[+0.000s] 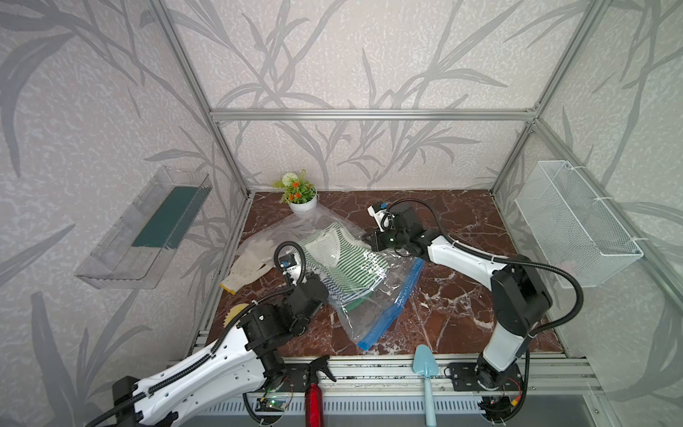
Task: Take the tank top out of the vacuum bag
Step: Adjust the vacuum bag at the center of the board.
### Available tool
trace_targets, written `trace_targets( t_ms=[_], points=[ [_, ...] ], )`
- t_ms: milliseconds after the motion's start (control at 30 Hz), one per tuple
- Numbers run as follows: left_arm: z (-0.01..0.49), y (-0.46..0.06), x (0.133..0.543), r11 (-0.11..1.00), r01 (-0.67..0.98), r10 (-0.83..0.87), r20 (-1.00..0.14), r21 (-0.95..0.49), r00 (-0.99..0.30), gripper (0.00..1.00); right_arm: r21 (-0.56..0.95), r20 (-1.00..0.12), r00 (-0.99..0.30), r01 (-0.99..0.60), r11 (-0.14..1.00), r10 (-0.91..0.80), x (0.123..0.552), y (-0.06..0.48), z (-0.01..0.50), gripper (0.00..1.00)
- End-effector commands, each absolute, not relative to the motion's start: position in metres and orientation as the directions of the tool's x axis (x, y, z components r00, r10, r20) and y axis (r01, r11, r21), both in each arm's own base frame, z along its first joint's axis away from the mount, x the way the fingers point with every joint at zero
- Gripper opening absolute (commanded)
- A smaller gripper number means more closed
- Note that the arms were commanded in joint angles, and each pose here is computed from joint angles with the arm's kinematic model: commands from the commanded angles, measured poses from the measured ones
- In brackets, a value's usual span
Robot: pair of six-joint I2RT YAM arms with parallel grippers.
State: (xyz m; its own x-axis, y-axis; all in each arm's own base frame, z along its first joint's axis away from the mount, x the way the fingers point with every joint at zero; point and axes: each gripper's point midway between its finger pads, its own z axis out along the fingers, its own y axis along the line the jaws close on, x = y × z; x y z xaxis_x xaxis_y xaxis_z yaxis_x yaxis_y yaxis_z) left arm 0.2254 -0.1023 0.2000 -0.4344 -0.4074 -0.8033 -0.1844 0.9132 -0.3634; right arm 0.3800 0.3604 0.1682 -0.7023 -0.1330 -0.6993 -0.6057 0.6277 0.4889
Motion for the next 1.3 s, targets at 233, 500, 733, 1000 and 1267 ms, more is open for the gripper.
trace_targets(
  t_ms=[233, 500, 733, 1000, 1267],
  points=[
    [0.180, -0.065, 0.230, 0.888, -0.368, -0.391, -0.874, -0.275, -0.289, 0.00, 0.518, -0.745, -0.650, -0.705, 0.485, -0.150, 0.407, 0.430, 0.166, 0.00],
    [0.149, -0.071, 0.227, 0.908, -0.371, -0.343, -0.854, -0.195, -0.392, 0.00, 0.453, -0.768, -0.609, -0.736, 0.502, -0.199, 0.421, 0.434, 0.156, 0.00],
    [0.125, -0.065, 0.215, 0.908, -0.397, -0.333, -0.810, -0.137, -0.483, 0.06, 0.417, -0.764, -0.598, -0.743, 0.524, -0.240, 0.436, 0.429, 0.149, 0.00],
    [0.127, -0.056, 0.201, 0.907, -0.402, -0.344, -0.775, -0.128, -0.530, 0.51, 0.393, -0.774, -0.585, -0.744, 0.541, -0.243, 0.451, 0.418, 0.167, 0.22],
    [0.164, -0.126, 0.221, 0.996, -0.078, -0.078, -0.724, -0.033, -0.685, 0.56, 0.354, -0.781, -0.612, -0.600, 0.718, -0.127, 0.453, 0.334, 0.209, 0.58]
  ],
)
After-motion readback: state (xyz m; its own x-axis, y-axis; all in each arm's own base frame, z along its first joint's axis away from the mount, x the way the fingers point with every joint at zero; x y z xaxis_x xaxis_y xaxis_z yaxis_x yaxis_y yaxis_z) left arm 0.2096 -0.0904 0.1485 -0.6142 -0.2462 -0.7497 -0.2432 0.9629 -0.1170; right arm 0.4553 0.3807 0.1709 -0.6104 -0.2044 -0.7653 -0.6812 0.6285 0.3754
